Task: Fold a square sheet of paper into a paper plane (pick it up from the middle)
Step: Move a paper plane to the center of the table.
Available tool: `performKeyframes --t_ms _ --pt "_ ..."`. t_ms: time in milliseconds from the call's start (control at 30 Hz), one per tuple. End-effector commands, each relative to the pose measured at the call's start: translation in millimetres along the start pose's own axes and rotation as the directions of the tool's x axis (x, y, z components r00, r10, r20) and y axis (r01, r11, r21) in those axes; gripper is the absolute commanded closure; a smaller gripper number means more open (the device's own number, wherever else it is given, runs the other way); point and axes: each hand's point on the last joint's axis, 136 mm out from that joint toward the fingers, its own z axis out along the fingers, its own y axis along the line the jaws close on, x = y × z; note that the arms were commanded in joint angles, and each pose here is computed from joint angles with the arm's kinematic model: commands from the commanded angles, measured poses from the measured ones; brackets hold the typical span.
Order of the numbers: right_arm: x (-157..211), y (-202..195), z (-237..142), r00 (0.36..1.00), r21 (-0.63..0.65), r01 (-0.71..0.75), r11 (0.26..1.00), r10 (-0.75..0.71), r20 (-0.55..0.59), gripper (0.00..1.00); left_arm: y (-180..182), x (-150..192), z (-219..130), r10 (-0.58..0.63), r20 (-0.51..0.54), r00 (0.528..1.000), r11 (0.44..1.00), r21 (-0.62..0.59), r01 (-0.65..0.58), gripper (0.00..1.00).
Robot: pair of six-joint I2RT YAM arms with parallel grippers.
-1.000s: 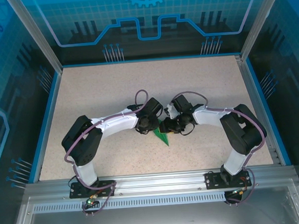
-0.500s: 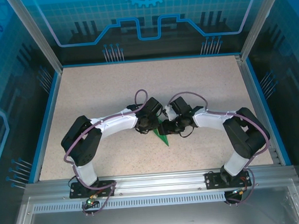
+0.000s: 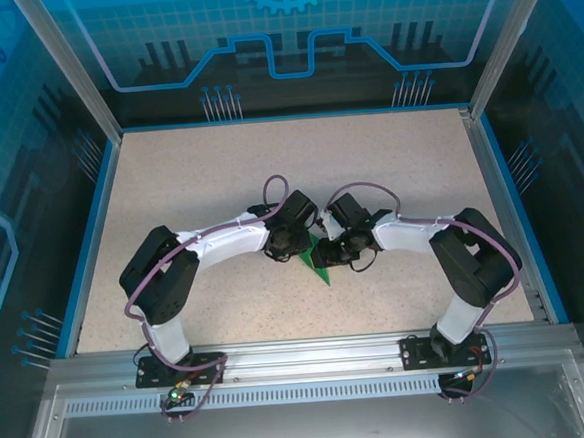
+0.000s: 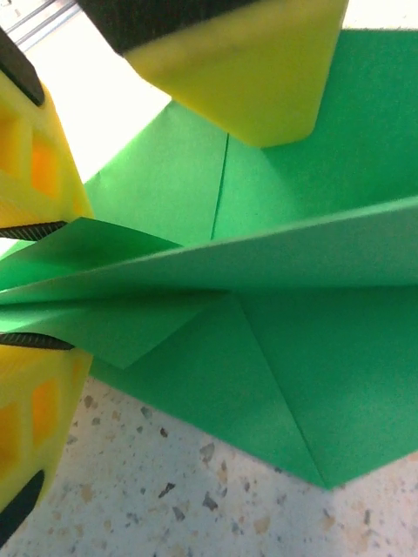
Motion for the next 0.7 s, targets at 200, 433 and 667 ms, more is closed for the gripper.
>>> performKeyframes --t_ms 200,433,667 --pt "-9 8 8 0.999 0.028 0.049 0.998 -0.049 0.000 0.72 0 0 -9 0.002 0.001 1.000 1.000 0.030 -0.002 0.88" --pt "-7 6 13 0.998 0.060 0.059 0.996 -0.058 -0.018 0.80 0 -2 -14 -0.003 0.010 1.000 0.999 0.043 0.003 0.86" --pt "-8 12 8 0.996 0.103 0.092 0.990 -0.090 -0.024 0.89 -4 -4 -26 -0.004 0.028 1.000 0.996 0.085 0.002 0.79"
